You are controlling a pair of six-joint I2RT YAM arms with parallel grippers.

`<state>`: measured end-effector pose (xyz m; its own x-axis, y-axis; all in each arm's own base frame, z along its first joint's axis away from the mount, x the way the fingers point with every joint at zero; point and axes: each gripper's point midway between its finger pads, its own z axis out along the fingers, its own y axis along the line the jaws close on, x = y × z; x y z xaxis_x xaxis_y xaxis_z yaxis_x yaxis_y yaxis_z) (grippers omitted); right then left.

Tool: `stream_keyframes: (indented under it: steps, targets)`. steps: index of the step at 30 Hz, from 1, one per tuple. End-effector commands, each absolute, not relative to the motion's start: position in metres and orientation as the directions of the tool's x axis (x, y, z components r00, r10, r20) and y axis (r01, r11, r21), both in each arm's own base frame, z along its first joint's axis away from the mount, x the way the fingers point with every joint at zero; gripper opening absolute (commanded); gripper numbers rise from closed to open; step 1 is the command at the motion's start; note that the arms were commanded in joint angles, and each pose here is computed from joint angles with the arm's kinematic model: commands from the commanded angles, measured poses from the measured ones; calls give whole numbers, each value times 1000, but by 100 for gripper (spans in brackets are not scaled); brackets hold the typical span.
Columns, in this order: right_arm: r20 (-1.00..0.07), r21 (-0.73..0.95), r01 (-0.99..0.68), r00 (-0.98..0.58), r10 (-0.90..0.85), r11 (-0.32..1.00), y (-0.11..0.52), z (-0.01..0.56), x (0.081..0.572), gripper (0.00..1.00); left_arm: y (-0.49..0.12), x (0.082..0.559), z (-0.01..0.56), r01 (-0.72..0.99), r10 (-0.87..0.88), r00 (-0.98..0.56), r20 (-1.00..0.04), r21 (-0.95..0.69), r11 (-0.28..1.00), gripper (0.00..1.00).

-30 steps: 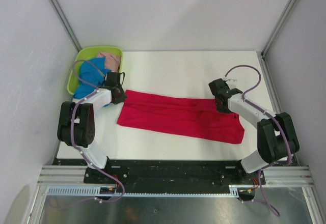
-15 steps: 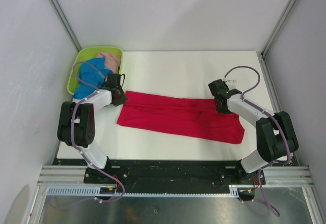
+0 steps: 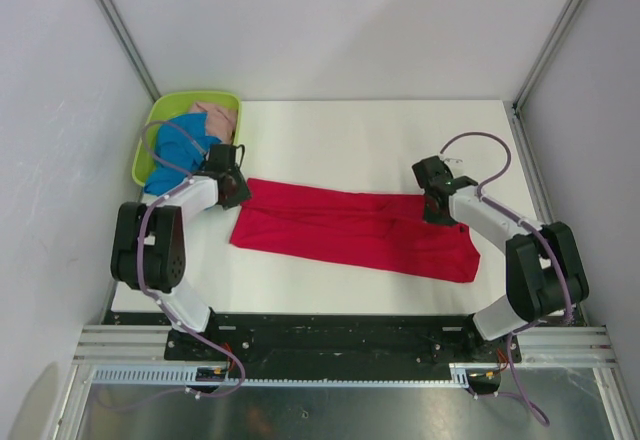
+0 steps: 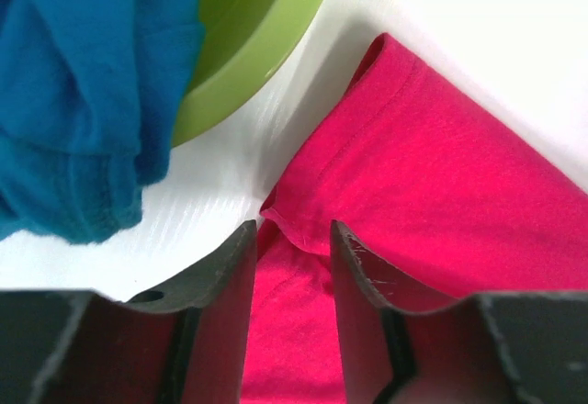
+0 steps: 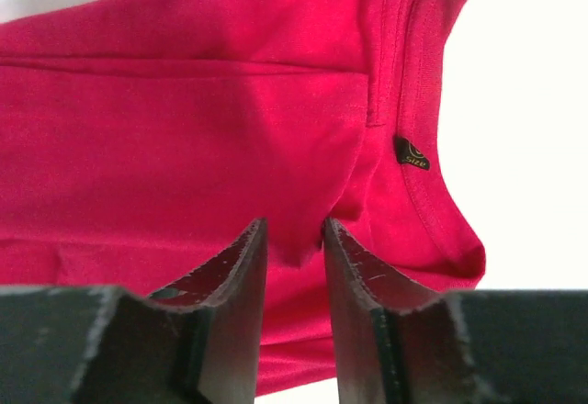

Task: Fold and stack the t-shirts
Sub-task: Fold the other side of the tshirt into a rectangle

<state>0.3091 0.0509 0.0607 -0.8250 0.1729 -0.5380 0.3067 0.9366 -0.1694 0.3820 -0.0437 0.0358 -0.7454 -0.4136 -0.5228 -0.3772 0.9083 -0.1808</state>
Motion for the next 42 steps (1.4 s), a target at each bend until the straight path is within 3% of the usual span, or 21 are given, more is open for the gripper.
stream_keyframes:
  steps: [1,6,16,28,42]
  targets:
    - [-598,-30,290,-772,215,957,57,97,317,37,-46,398,83,-338,-402,-682,-611,-224,914,45]
    - [-643,88,260,-722,255,961,64,124,331,37,-49,407,108,-310,-398,-655,-642,-252,917,47]
    - [-615,246,167,-735,287,955,108,101,398,36,-78,410,115,-199,-369,-699,-613,-329,923,46]
    - [-593,168,141,-776,214,976,145,59,419,38,-102,402,97,-156,-337,-753,-565,-345,926,45]
    - [-587,40,156,-795,150,987,147,45,425,35,-106,400,92,-149,-326,-764,-557,-339,929,44]
